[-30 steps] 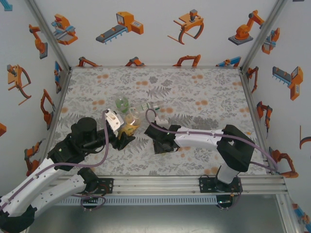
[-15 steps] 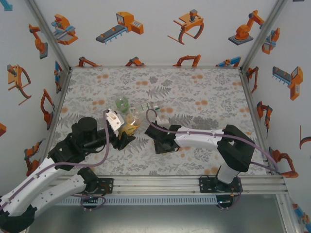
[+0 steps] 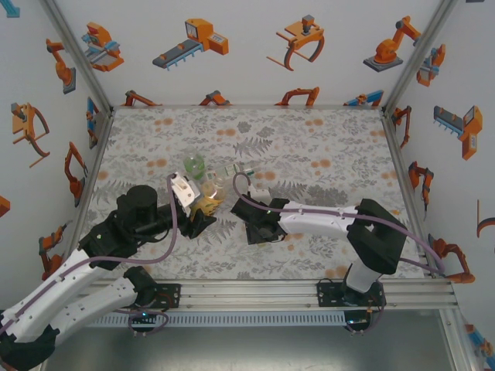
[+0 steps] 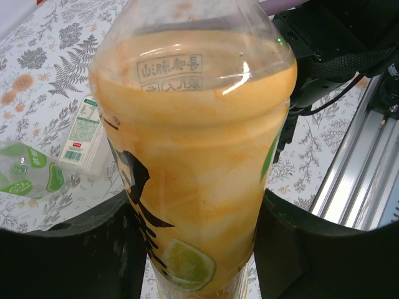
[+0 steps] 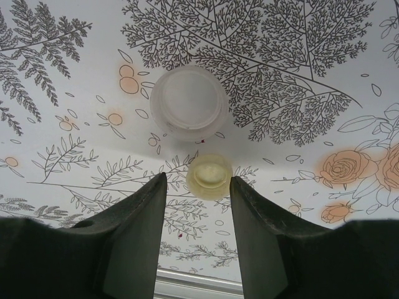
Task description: Screw on the bottle caps
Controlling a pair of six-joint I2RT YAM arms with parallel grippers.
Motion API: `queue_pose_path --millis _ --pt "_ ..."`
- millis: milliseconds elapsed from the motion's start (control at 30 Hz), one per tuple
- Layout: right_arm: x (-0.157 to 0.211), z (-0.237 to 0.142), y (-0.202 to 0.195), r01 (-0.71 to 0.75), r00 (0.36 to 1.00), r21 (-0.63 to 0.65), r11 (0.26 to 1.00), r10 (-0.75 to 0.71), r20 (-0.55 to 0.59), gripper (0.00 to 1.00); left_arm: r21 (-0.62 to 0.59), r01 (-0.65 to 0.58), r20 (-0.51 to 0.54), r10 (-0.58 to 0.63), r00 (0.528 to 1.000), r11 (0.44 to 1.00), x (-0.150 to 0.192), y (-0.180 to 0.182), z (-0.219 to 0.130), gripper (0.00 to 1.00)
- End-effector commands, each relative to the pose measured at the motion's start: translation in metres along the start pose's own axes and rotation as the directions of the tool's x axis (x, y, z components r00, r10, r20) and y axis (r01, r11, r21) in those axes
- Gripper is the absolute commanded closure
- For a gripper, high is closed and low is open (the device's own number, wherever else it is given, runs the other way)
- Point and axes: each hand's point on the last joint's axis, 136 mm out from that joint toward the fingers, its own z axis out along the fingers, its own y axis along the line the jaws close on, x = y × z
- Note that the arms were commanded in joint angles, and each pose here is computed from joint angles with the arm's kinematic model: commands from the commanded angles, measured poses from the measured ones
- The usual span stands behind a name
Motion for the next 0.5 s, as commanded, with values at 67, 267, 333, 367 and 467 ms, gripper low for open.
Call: queue_pose_path --millis 67,267,333,367,467 --pt "0.010 0.013 -0.008 -0.023 0.999 0.030 0.999 0.024 -0.041 0.55 -0.008 0.007 0.028 -0.006 1.000 1.000 -0.006 0.002 -0.002 1.00" --pt "0.014 0.019 -0.014 -0.044 0.997 0.044 0.998 0.047 -0.061 0.57 -0.009 0.006 0.025 -0.006 1.000 1.000 -0.004 0.002 -0.002 1.00" --pt "0.015 0.020 -0.015 -0.053 0.996 0.042 0.998 0.056 -0.065 0.59 -0.011 0.008 0.022 -0.007 1.000 1.000 -0.003 0.002 -0.002 1.00" --pt "0.014 0.019 -0.015 -0.054 0.996 0.039 0.998 0.057 -0.064 0.59 -0.011 0.007 0.024 -0.007 1.000 1.000 -0.004 0.002 -0.003 1.00" --pt "0.005 0.009 -0.011 -0.055 0.998 0.011 0.998 0.055 -0.036 0.59 -0.014 0.006 0.025 -0.006 1.000 1.000 -0.004 0.002 -0.004 1.00"
